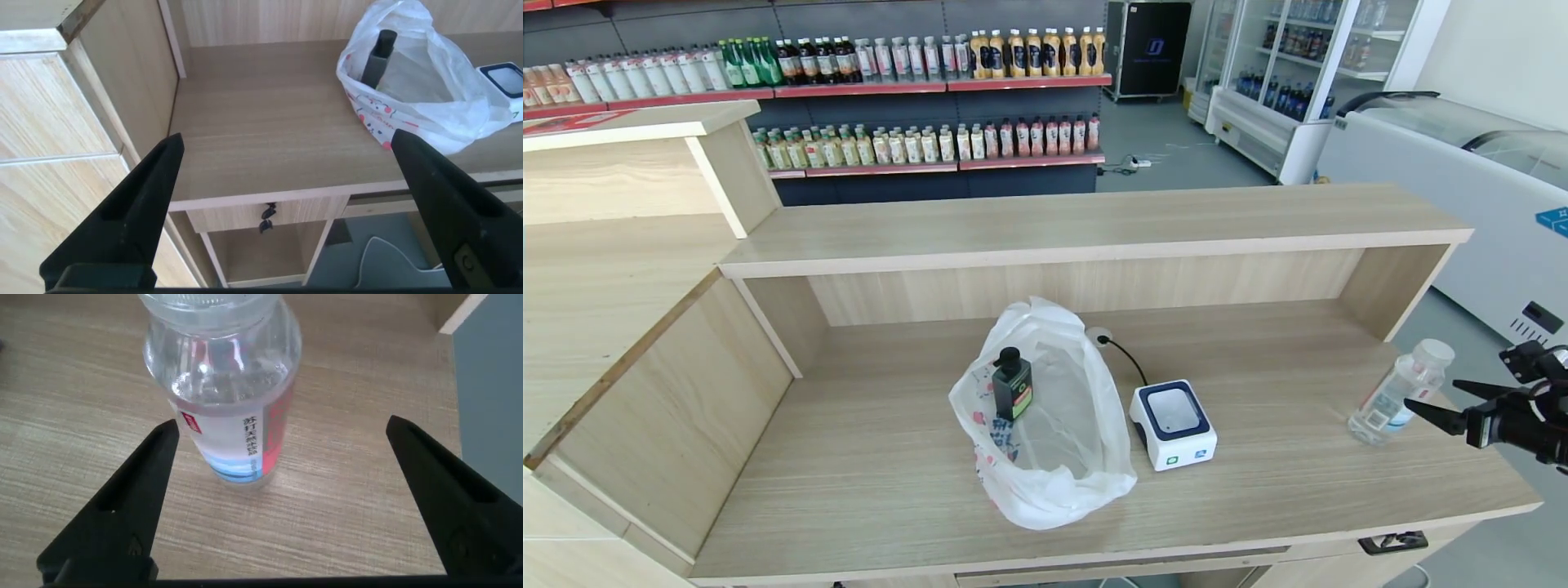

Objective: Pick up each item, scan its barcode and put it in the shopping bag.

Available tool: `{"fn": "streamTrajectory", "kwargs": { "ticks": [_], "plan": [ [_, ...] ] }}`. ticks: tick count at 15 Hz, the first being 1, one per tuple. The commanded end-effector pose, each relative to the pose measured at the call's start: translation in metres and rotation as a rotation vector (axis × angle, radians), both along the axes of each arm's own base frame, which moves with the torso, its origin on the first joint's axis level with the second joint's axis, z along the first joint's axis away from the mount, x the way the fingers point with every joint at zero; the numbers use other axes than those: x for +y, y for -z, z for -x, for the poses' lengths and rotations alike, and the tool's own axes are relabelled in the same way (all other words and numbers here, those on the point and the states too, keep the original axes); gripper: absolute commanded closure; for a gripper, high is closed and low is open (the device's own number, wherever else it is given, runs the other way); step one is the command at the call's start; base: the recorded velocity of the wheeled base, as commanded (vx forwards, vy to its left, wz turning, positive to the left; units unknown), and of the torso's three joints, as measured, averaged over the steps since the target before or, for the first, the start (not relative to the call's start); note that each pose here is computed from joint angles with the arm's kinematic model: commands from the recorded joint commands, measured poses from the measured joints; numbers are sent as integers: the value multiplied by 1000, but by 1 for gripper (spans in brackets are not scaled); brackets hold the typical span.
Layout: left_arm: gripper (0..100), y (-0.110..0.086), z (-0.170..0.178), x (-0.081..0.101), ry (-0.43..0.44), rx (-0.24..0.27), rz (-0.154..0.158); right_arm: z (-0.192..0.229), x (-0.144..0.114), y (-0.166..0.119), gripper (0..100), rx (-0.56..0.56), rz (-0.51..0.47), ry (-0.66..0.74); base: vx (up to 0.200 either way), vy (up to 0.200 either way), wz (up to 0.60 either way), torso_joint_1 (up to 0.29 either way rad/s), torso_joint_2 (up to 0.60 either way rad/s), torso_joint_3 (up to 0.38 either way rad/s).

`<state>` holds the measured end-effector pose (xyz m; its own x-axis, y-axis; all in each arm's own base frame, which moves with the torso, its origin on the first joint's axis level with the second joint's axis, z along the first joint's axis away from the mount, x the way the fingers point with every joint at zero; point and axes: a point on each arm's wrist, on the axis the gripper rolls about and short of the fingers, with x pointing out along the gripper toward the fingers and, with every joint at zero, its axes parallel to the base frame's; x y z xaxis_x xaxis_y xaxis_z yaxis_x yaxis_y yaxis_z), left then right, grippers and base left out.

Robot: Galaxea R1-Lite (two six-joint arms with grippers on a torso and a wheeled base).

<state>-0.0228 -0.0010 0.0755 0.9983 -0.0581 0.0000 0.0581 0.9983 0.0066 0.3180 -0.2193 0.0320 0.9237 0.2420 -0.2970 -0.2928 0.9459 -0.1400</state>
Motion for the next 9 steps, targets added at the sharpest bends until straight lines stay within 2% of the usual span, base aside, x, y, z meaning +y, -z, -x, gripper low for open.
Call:
{"fn": "streamTrajectory", "kwargs": {
  "ticks": [1,9],
  "plan": [
    [0,0,0,0,0,0,0,-11,11,13,0,17,-12,-40,0,0,0,0,0,0],
    [0,0,0,0,0,2,0,-29,25,30,0,-19,12,-95,0,0,0,0,0,0]
  ]
}}
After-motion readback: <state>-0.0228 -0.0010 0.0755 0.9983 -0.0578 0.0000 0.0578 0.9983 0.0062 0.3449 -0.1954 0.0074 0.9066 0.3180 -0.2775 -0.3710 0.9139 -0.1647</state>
